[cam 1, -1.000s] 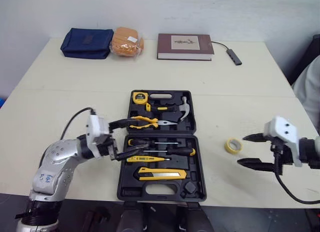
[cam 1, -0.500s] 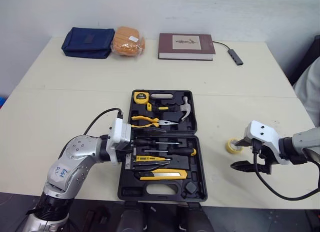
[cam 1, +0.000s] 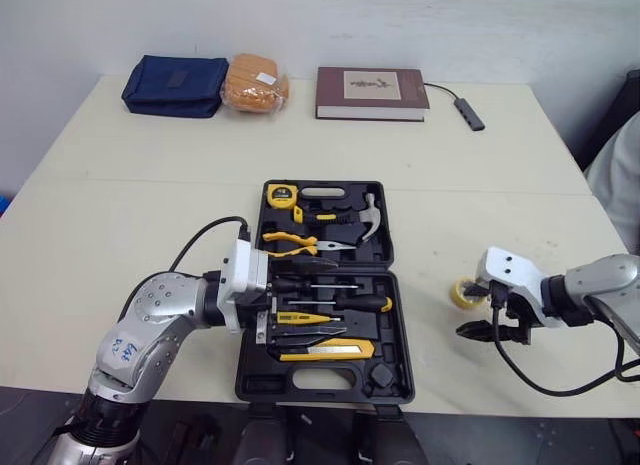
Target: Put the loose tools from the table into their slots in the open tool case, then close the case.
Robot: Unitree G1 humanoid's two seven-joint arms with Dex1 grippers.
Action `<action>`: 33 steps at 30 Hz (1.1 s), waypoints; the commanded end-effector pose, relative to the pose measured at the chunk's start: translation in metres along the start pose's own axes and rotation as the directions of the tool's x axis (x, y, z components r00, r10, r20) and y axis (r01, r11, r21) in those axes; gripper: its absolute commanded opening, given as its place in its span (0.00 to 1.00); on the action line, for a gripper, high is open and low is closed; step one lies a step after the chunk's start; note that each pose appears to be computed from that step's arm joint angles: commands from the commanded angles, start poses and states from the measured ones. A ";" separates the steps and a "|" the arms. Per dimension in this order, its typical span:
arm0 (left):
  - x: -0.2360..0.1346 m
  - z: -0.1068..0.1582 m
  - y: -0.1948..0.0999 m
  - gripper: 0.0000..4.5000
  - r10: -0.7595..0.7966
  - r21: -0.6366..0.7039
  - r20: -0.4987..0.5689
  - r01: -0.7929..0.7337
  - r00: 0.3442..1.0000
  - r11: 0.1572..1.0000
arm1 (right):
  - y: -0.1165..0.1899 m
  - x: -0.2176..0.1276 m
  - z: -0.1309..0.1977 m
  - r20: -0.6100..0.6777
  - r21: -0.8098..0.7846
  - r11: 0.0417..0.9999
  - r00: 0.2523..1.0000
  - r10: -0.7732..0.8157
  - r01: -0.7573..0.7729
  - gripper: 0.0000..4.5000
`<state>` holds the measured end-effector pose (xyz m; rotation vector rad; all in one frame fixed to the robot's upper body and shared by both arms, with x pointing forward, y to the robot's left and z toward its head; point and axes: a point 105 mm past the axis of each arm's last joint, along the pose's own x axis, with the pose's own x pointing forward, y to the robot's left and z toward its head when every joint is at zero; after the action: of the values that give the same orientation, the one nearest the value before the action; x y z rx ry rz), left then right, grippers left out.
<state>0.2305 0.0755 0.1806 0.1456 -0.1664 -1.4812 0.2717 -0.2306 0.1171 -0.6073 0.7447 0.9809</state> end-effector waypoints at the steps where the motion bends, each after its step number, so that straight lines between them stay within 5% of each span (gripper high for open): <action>1: 0.003 0.008 -0.005 1.00 -0.015 0.037 0.011 0.014 1.000 0.999 | -0.006 -0.004 0.003 -0.015 -0.042 0.999 0.999 -0.031 0.031 0.39; 4: 0.004 0.008 -0.005 1.00 -0.016 0.036 0.016 0.016 1.000 0.999 | -0.010 -0.005 0.002 -0.027 -0.062 0.997 0.998 -0.050 0.048 0.04; 5: 0.004 0.007 -0.005 1.00 -0.018 0.034 0.017 0.017 1.000 0.999 | -0.011 -0.006 0.002 -0.032 -0.071 0.996 0.998 -0.054 0.051 0.02; 13: -0.001 0.013 -0.008 1.00 -0.045 -0.010 0.064 0.046 0.997 0.999 | 0.000 -0.018 0.035 0.039 -0.217 0.976 0.999 0.002 0.006 0.02; 19: -0.015 0.010 -0.009 1.00 -0.111 -0.017 0.008 0.111 0.994 0.994 | 0.053 -0.008 0.083 0.132 -0.451 0.880 0.963 0.233 -0.151 0.02; 23: -0.021 0.004 -0.004 1.00 -0.109 -0.013 -0.030 0.108 0.994 0.994 | 0.095 -0.002 0.110 0.227 -0.502 0.822 0.875 0.428 -0.271 0.02; 33: -0.029 -0.004 -0.013 1.00 -0.172 0.065 -0.074 0.177 0.982 0.982 | 0.128 0.015 0.100 0.105 -0.535 0.737 0.834 0.542 -0.412 0.02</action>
<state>0.2223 0.1022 0.1715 0.2457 -0.1185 -1.6199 0.1990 -0.0959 0.1479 -0.6950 0.4202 1.7090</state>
